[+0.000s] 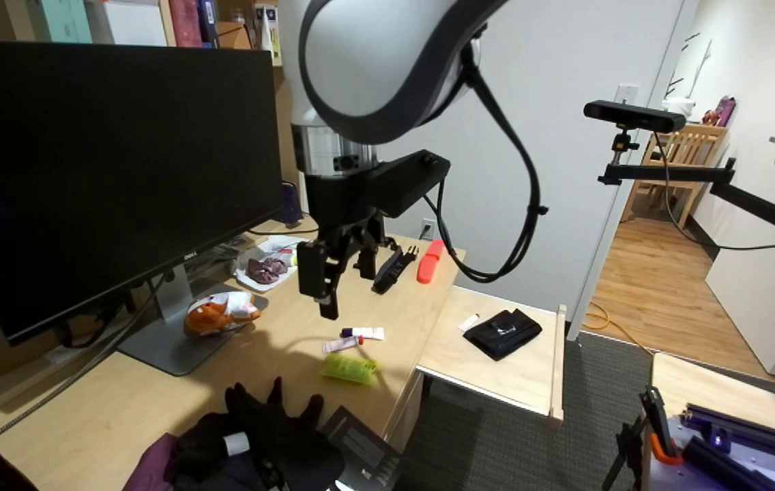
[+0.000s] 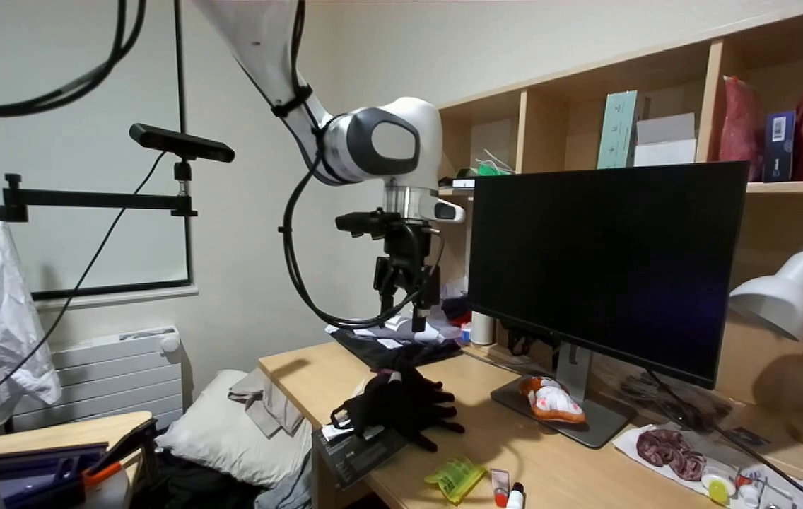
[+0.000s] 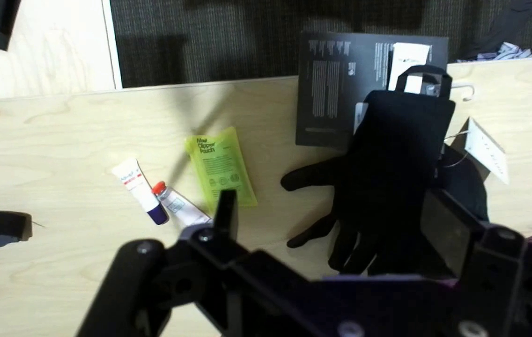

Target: Put the left tube in the black purse

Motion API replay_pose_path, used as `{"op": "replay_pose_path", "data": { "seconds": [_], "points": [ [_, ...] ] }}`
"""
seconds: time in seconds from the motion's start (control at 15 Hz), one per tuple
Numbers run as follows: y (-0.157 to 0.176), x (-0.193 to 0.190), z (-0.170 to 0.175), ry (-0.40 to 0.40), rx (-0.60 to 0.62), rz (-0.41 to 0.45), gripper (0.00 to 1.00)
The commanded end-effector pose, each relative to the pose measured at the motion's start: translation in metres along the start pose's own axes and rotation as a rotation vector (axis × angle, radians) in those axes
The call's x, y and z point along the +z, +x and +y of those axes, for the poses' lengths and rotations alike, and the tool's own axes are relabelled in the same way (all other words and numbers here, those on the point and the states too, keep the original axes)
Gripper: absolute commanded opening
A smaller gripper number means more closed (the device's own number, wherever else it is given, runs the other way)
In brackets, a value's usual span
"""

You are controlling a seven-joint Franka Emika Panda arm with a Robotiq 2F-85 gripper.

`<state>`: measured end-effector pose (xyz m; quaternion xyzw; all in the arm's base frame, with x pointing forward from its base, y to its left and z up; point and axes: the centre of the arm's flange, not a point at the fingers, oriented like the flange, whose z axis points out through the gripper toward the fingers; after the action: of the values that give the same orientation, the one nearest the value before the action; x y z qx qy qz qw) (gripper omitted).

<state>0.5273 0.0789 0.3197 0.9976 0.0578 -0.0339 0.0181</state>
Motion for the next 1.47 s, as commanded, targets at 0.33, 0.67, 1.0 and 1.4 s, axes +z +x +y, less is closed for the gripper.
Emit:
{"op": "replay_pose_path", "data": {
  "seconds": [0.33,0.67,1.0,1.4],
  "points": [
    [0.048,0.046,0.082,-0.101,0.034,0.007,1.00],
    [0.044,0.050,0.086,-0.084,0.059,-0.011,1.00],
    [0.057,0.063,0.098,-0.092,-0.065,0.088,1.00],
    [0.074,0.095,0.151,-0.034,-0.157,0.016,1.00]
  ]
}}
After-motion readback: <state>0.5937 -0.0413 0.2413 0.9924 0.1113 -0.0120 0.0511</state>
